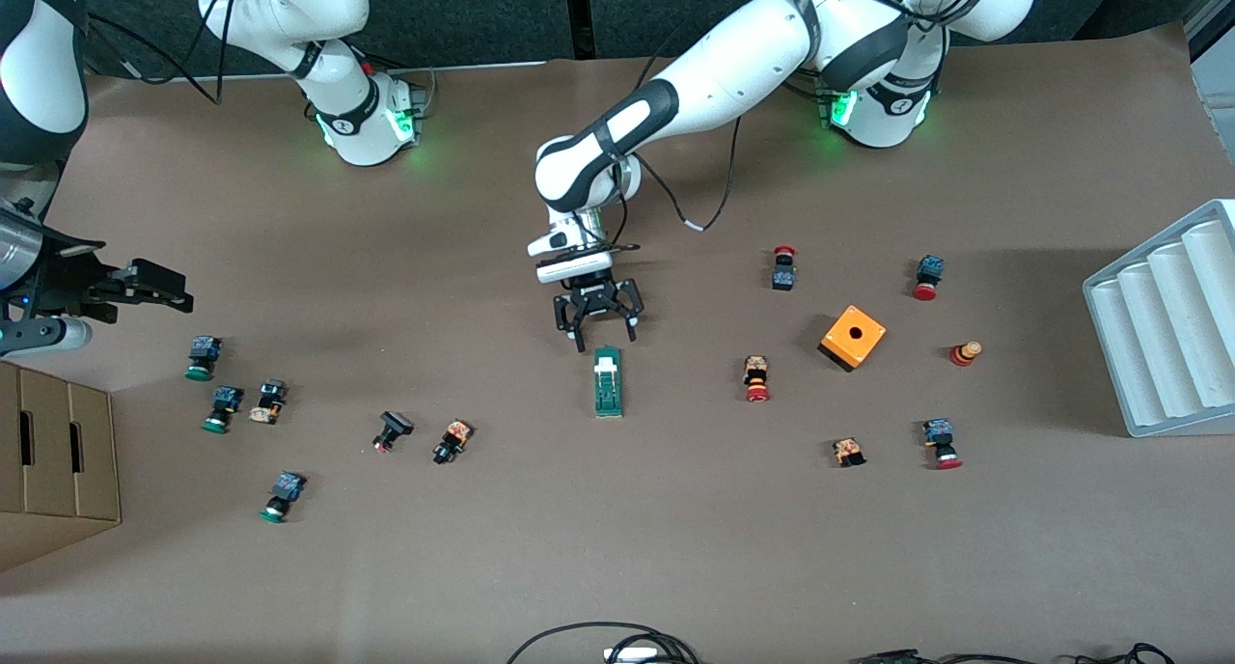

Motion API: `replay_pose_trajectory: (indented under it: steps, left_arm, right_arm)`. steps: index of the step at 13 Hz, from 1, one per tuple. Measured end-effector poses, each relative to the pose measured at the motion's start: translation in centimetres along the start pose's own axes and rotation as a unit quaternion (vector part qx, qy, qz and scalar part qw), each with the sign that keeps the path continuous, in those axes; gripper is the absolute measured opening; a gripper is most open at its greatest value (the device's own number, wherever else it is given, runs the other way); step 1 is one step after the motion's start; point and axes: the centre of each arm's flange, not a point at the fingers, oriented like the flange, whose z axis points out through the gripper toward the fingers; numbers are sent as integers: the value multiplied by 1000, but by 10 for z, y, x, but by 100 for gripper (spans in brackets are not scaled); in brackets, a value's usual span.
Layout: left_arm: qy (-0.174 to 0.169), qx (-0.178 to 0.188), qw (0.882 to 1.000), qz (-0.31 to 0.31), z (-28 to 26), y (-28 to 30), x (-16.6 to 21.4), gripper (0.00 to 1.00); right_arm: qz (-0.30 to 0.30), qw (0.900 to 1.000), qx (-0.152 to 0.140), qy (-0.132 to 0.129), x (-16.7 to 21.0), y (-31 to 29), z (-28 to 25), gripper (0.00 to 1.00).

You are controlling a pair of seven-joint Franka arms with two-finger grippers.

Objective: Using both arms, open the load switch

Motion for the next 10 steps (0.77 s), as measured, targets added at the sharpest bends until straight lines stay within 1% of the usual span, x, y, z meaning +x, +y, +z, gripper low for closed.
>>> replay_pose_trajectory:
  steps: [3, 6, 8, 10]
  left_arm:
    - [-51, 14, 997, 52, -15, -6, 32, 100]
    - [-100, 12, 990, 95, -32, -13, 69, 100]
    - [-137, 5, 982, 127, -39, -20, 95, 100]
    - [-181, -7, 970, 163, -40, -36, 127, 100]
  right_arm:
    - [0, 1000, 0, 1, 0, 0, -1, 100]
    - [-1, 1000, -1, 5, 0, -1, -4, 100]
    - [-3, 1000, -2, 11, 2, -3, -8, 100]
    - [-2, 1000, -4, 23, 3, -2, -12, 100]
